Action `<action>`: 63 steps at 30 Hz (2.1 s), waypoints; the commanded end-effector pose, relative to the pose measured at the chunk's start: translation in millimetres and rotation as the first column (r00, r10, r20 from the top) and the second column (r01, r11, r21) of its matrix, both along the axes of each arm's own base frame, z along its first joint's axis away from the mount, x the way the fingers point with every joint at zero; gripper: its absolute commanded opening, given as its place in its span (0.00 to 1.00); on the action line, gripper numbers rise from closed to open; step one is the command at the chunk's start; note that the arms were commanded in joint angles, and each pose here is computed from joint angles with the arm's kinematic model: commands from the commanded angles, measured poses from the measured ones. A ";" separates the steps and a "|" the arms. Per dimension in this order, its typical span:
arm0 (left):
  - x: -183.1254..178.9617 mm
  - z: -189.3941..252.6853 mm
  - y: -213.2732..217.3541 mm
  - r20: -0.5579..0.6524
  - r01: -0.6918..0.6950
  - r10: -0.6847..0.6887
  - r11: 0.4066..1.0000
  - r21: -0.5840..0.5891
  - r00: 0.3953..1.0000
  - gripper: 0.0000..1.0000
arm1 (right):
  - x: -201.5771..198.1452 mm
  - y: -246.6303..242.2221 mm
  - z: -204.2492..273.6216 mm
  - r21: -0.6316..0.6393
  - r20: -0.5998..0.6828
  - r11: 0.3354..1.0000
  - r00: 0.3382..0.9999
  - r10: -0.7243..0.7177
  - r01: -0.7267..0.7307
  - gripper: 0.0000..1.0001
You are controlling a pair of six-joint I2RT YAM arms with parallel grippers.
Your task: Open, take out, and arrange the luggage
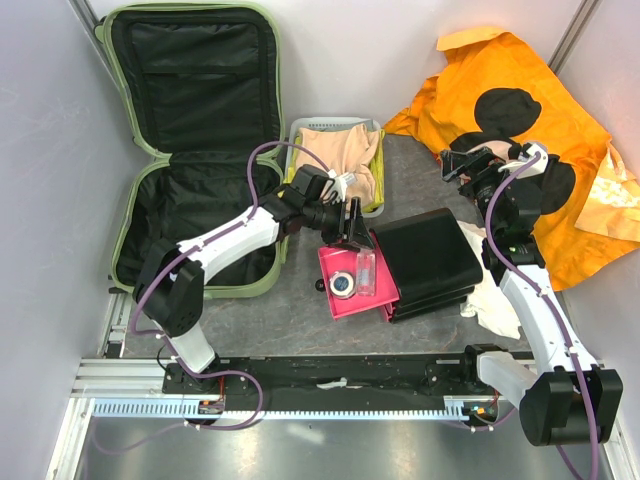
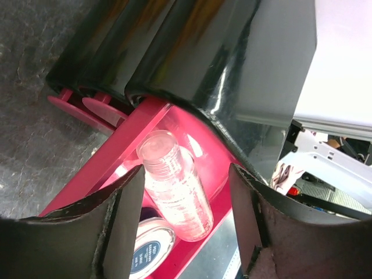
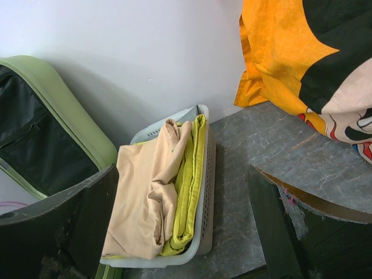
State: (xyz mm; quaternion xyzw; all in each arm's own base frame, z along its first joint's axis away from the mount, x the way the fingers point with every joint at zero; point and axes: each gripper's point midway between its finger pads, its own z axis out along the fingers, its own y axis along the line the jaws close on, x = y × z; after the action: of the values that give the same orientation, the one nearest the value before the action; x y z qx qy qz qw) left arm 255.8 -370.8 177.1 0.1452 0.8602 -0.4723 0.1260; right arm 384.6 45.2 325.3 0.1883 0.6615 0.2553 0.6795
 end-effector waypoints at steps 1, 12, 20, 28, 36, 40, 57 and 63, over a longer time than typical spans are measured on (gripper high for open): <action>9.4 16.2 -6.2 0.065 0.006 -0.005 1.000 -0.013 0.998 0.67 | 0.2 -2.0 14.6 -0.009 0.045 1.000 0.999 -0.007 0.008 0.98; 46.1 39.2 57.8 0.377 -0.273 0.178 0.938 0.215 0.909 0.72 | -1.1 -2.6 15.3 -0.008 0.048 1.000 0.999 -0.010 0.011 0.98; 32.2 26.7 125.1 0.486 -0.482 0.313 0.832 0.274 0.816 0.73 | 1.6 -1.3 12.6 0.005 0.045 1.000 0.999 -0.005 0.005 0.98; -12.8 -37.3 137.8 0.333 -0.426 0.317 0.841 0.334 0.888 0.61 | 4.4 4.0 9.5 0.023 0.048 0.999 0.999 0.022 -0.023 0.98; -19.9 -58.3 127.7 0.287 -0.392 0.310 0.871 0.296 0.906 0.57 | 6.0 5.6 8.2 0.031 0.048 0.999 0.998 0.032 -0.033 0.98; -18.6 -65.6 114.3 0.282 -0.337 0.262 0.903 0.265 0.923 0.57 | 8.3 7.7 5.4 0.043 0.044 0.998 0.998 0.040 -0.042 0.98; -14.9 -19.3 68.8 0.355 -0.211 0.203 0.977 -0.015 0.912 0.53 | 12.0 11.8 3.0 0.056 0.041 0.996 0.997 0.061 -0.063 0.98; -19.5 -4.6 57.1 0.360 -0.192 0.197 0.980 -0.050 0.912 0.52 | 11.8 12.3 3.0 0.056 0.042 0.996 0.997 0.064 -0.066 0.98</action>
State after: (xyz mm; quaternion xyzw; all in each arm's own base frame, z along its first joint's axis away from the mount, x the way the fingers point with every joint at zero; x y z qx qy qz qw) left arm 233.6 -281.8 114.4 0.1208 0.8853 -0.3476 0.2844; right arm 396.6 55.5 318.9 0.1887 0.6599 0.2889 0.6674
